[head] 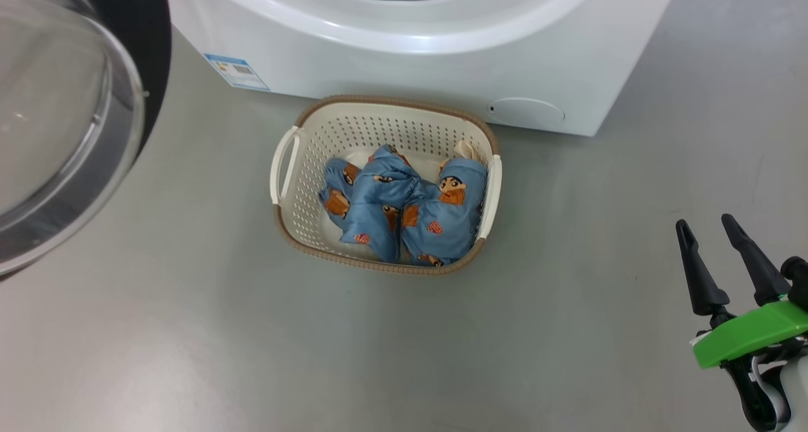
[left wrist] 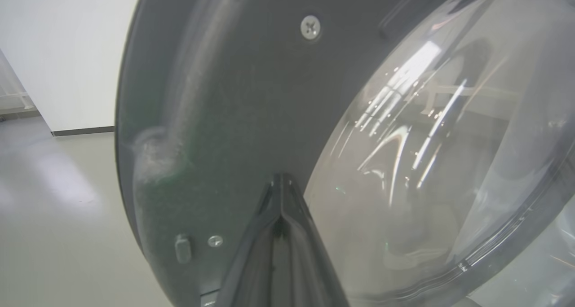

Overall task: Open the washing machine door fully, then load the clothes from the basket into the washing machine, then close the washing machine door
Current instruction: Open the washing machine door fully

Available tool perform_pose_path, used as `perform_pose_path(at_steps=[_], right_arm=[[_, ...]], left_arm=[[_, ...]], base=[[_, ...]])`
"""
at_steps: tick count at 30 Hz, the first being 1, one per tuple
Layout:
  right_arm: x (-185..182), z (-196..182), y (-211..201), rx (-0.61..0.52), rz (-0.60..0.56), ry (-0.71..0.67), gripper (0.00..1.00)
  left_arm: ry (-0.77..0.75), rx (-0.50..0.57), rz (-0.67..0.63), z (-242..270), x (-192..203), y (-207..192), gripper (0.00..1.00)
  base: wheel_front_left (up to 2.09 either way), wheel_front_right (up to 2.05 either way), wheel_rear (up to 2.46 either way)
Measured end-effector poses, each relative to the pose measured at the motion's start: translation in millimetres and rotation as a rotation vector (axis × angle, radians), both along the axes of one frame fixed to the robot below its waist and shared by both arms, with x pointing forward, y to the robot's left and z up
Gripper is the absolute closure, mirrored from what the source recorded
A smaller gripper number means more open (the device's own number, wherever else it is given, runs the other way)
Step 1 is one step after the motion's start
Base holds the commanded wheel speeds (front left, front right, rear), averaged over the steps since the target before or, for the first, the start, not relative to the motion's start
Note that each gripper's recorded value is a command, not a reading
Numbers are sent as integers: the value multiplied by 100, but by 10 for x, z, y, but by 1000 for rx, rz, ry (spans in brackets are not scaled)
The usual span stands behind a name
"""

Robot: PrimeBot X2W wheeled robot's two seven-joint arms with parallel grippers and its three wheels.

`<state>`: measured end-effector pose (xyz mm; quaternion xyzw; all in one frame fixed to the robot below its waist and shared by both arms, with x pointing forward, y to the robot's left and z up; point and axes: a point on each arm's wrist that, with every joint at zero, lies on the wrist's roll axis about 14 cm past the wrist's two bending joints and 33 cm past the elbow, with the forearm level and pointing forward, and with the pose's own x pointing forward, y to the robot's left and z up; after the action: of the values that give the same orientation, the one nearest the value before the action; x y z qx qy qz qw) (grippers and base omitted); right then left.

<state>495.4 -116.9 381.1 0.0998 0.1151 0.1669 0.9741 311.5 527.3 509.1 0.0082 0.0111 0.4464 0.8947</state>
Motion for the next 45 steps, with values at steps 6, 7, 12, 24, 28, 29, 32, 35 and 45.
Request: perform_pose_path(at_steps=[6, 7, 12, 24, 28, 29, 32, 35, 45], right_arm=[[53, -67, -16, 0, -4, 7, 0], [57, -77, -21, -1, -5, 9, 0], [59, -94, -28, -2, -6, 12, 0], [42, 137, 14, 4, 1, -33, 0], [-1, 228, 26, 1, 7, -48, 0], [-19, 242, 28, 0, 8, -49, 0], [-69, 290, 42, -2, 14, -54, 0], [-100, 358, 61, -2, 20, -66, 0], [-209, 533, 91, -9, 33, -96, 0]], left_arm=[[37, 12, 18, -17, 76, 113, 100], [39, 12, 21, -20, 90, 123, 100], [39, 5, 31, -26, 126, 155, 100], [5, 21, -42, 64, 147, -29, 100], [-4, 9, -52, 9, 16, -138, 100], [-9, 6, -54, 4, -14, -163, 100], [-33, -7, -63, -6, -91, -240, 100], [-54, -13, -69, 2, -167, -306, 76], [-103, -40, -148, -18, -301, -617, 0]], base=[[0, 0, 0], [0, 0, 0], [0, 0, 0], [0, 0, 0], [0, 0, 0], [0, 0, 0], [0, 0, 0], [0, 0, 0], [0, 0, 0]])
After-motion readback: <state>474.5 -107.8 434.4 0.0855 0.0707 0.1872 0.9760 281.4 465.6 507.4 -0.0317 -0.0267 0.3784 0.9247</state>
